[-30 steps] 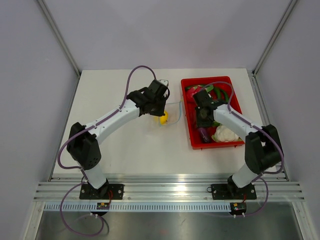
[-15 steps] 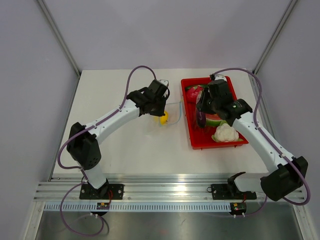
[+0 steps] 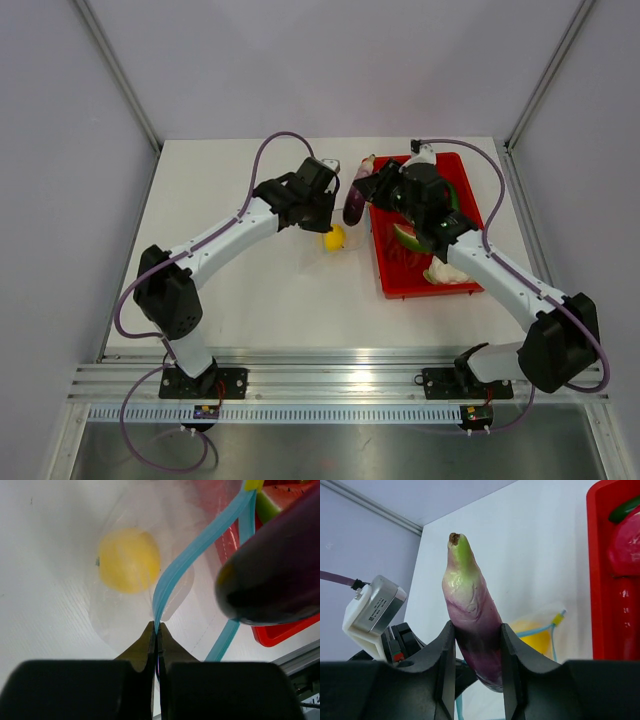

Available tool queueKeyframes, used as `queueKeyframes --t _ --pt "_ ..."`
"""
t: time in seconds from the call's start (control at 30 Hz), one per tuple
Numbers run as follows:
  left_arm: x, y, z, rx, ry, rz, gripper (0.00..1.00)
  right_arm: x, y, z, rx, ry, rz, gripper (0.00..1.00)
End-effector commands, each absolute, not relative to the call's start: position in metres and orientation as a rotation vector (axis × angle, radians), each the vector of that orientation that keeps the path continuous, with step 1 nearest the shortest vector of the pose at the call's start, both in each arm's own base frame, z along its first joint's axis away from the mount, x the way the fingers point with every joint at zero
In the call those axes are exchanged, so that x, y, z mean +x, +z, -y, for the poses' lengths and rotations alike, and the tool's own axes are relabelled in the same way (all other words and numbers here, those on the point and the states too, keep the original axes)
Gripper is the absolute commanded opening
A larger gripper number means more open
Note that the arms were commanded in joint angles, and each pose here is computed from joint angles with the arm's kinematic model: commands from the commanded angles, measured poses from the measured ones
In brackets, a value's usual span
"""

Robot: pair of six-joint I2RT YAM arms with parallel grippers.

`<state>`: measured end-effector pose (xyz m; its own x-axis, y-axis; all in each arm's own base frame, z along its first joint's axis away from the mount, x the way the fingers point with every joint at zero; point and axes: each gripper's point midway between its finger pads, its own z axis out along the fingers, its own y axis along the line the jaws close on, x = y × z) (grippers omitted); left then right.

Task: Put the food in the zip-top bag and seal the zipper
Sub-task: Place the fake vegetable in the zipper food storage bag.

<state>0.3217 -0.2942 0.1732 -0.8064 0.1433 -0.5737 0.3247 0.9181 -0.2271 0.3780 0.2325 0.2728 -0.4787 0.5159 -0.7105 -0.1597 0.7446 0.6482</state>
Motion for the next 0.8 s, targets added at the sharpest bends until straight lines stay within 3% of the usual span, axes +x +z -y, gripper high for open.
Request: queueKeyframes --t 0.0,0.27,0.77 --pt "0.327 0.206 0.305 0.32 -0.524 -2.434 0.0 0.39 0.283 -0.251 0.33 0.888 -1.814 0.0" --pt "0.33 0.205 0.301 0.303 -0.52 -2.442 0.0 0.371 0.23 -0.272 0.336 0.851 -1.928 0.02" --pt "0.334 0.194 0.309 0.263 -0.582 -2.462 0.0 0.322 0.2 -0.282 0.335 0.961 -2.043 0.04"
